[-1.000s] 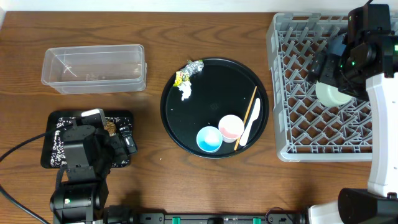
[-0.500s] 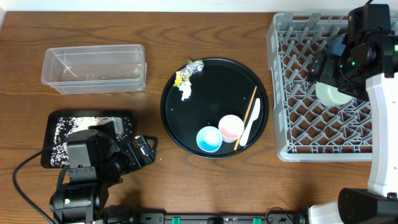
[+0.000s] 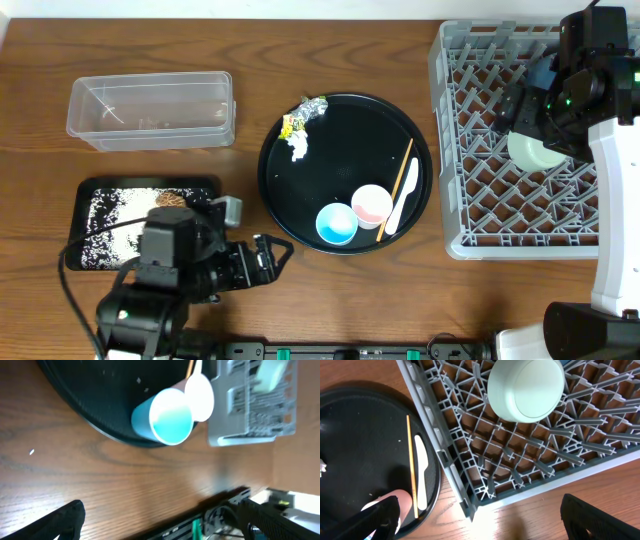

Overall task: Sort waste into correct bins and load items into the dishwasher rack
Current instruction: 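Reach the left gripper to the blue cup on the round tray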

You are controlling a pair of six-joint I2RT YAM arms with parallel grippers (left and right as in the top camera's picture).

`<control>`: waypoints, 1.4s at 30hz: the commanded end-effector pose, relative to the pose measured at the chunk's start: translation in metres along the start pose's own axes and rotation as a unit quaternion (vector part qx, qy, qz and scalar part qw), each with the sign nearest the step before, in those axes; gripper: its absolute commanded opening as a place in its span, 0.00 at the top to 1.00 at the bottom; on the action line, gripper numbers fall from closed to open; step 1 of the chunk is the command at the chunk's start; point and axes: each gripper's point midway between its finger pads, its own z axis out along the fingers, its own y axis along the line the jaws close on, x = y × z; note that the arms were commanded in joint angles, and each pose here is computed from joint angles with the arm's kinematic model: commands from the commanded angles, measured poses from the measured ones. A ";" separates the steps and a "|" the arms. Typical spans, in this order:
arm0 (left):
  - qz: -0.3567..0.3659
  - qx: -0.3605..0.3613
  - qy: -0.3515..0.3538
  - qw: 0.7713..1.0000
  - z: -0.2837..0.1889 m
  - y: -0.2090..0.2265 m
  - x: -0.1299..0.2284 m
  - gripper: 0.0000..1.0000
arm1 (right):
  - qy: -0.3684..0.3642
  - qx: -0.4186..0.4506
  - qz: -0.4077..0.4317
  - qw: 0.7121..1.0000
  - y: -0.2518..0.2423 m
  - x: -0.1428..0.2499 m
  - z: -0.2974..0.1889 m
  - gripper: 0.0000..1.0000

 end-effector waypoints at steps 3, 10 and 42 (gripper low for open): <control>0.000 -0.091 0.004 0.996 0.020 0.013 -0.004 0.02 | -0.006 0.001 0.011 1.000 -0.003 -0.002 -0.003 0.01; 0.031 -0.200 0.033 0.979 0.051 0.030 0.001 0.02 | -0.006 0.001 0.010 1.000 -0.003 -0.002 -0.003 0.01; 0.054 -0.182 0.045 0.981 0.142 0.025 -0.023 0.18 | -0.006 0.001 0.011 1.000 -0.003 -0.002 -0.003 0.01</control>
